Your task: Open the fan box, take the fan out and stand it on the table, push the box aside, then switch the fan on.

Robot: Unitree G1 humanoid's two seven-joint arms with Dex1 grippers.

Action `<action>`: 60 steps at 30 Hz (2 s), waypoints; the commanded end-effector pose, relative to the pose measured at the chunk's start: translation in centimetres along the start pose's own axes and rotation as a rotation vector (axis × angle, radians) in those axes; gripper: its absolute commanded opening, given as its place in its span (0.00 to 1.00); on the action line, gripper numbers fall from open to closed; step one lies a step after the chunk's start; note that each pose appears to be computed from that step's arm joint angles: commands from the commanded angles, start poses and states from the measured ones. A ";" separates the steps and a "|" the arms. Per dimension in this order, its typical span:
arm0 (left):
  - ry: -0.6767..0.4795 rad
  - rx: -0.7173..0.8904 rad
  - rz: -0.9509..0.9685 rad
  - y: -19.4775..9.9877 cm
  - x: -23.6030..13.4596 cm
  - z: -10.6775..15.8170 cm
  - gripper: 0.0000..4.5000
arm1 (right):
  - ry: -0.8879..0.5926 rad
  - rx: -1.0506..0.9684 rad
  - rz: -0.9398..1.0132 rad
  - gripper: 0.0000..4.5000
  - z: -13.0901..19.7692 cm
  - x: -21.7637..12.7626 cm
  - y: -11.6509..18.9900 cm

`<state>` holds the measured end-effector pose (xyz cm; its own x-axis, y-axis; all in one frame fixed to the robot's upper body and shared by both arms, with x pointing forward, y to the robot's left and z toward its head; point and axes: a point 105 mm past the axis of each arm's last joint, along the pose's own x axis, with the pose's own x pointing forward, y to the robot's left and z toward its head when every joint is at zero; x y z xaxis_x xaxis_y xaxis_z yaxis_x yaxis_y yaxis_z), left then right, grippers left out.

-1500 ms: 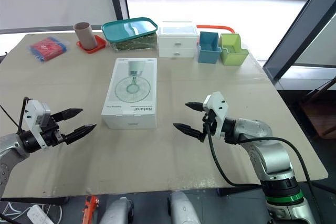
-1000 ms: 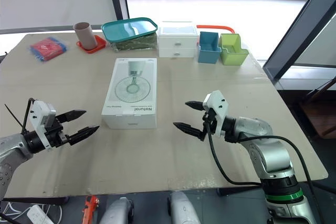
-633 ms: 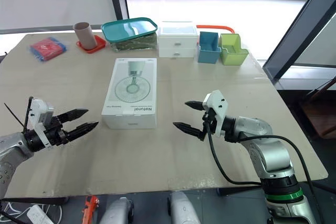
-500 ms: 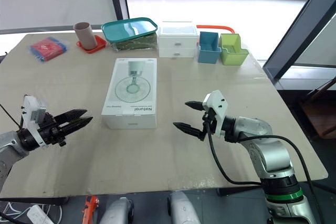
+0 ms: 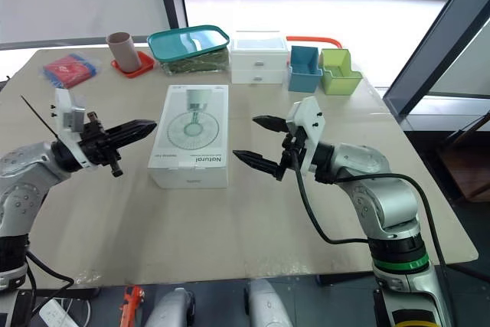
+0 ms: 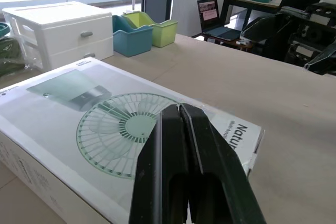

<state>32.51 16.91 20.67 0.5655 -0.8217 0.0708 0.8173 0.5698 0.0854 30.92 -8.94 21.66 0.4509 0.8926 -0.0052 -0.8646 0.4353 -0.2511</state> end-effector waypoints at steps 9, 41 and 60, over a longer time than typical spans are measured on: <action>0.106 0.120 -0.004 2.2 2.5 -3.0 0.02 | 0.010 -0.344 0.032 1.00 3.1 4.4 2.8; 0.128 0.132 -0.020 2.1 2.2 -3.8 0.02 | 0.126 -0.494 0.178 1.00 -0.8 9.1 5.0; 0.128 0.143 -0.015 1.8 2.2 -3.8 0.02 | 0.197 -0.493 0.113 1.00 -1.4 9.4 3.6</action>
<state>35.89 15.99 16.91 0.5657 -0.8226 -0.0576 0.8134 0.5452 0.2030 32.35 0.81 17.78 0.4233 0.8658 -0.2670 -0.7587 0.1777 -0.6267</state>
